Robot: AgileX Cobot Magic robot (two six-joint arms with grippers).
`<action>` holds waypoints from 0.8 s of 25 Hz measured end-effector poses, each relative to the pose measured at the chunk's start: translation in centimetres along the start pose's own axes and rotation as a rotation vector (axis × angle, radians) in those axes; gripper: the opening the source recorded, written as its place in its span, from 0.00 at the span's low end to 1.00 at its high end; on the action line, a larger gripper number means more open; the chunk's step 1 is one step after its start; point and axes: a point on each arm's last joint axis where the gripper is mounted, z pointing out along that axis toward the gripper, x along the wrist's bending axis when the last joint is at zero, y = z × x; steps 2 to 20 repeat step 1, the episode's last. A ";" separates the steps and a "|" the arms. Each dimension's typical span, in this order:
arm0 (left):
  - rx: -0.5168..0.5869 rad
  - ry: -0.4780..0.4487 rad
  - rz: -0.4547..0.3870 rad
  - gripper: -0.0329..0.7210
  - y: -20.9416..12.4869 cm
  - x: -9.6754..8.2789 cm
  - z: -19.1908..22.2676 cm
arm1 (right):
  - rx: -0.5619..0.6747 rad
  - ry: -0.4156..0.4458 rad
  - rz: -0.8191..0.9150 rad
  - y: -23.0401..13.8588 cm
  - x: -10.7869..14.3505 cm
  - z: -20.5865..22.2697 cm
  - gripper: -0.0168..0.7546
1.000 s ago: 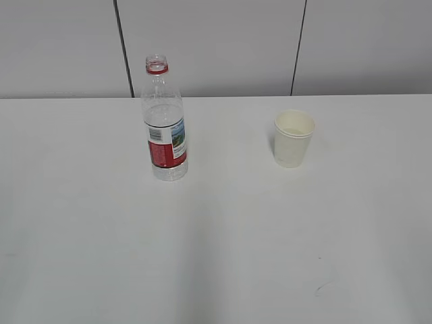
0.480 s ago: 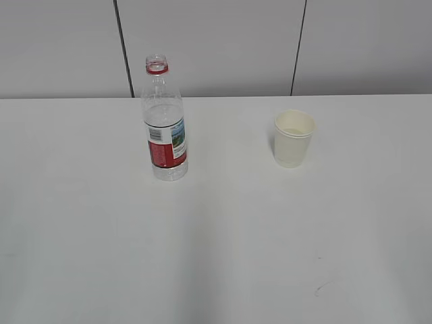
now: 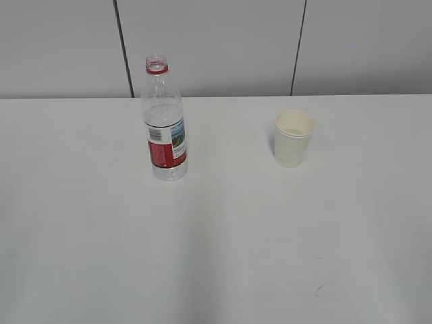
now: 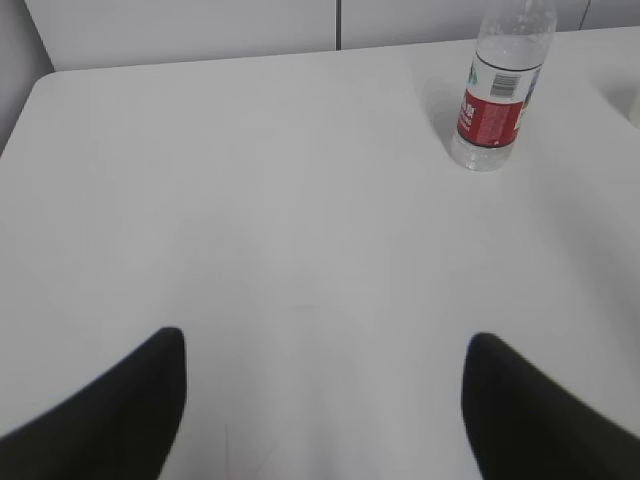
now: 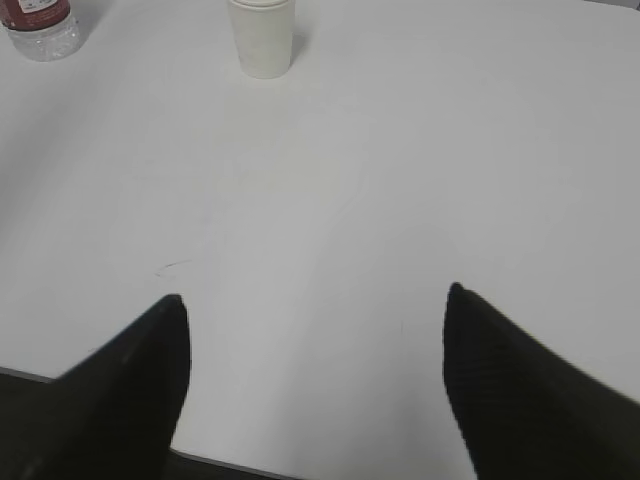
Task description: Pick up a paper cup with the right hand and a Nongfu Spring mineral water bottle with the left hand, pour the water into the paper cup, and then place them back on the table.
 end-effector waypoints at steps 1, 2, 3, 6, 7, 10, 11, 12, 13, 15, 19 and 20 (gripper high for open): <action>0.000 0.000 0.000 0.72 0.0 0.0 0.0 | 0.000 0.000 0.000 0.0 0.0 0.0 0.78; 0.000 0.000 0.000 0.72 0.0 0.0 0.0 | 0.000 0.000 0.000 0.0 0.0 0.0 0.78; 0.000 0.000 0.000 0.72 0.0 0.0 0.0 | 0.000 0.000 0.000 0.0 0.0 0.0 0.78; 0.000 0.000 0.000 0.72 0.0 0.0 0.0 | 0.000 0.000 0.000 0.0 0.0 0.0 0.78; 0.000 0.000 0.000 0.72 0.0 0.0 0.0 | 0.000 0.000 0.000 0.0 0.0 0.0 0.78; 0.000 0.000 0.000 0.72 0.0 0.0 0.0 | 0.000 0.000 0.000 0.0 0.0 0.0 0.78; 0.000 0.000 0.000 0.72 0.0 0.0 0.0 | 0.000 0.000 0.000 0.0 0.0 0.0 0.78; 0.000 0.000 0.000 0.72 0.0 0.0 0.0 | 0.000 0.000 0.000 0.0 0.0 0.0 0.78; 0.000 0.000 0.000 0.72 0.0 0.0 0.0 | 0.000 0.000 0.000 0.0 0.0 0.0 0.78; 0.000 0.000 0.000 0.72 0.0 0.0 0.0 | 0.000 0.000 0.000 0.0 0.0 0.0 0.78; 0.000 0.000 0.000 0.72 0.0 0.0 0.0 | 0.000 0.000 0.000 0.0 0.0 0.0 0.78; 0.000 0.000 0.000 0.72 0.0 0.0 0.0 | 0.000 0.000 0.000 0.0 0.0 0.0 0.78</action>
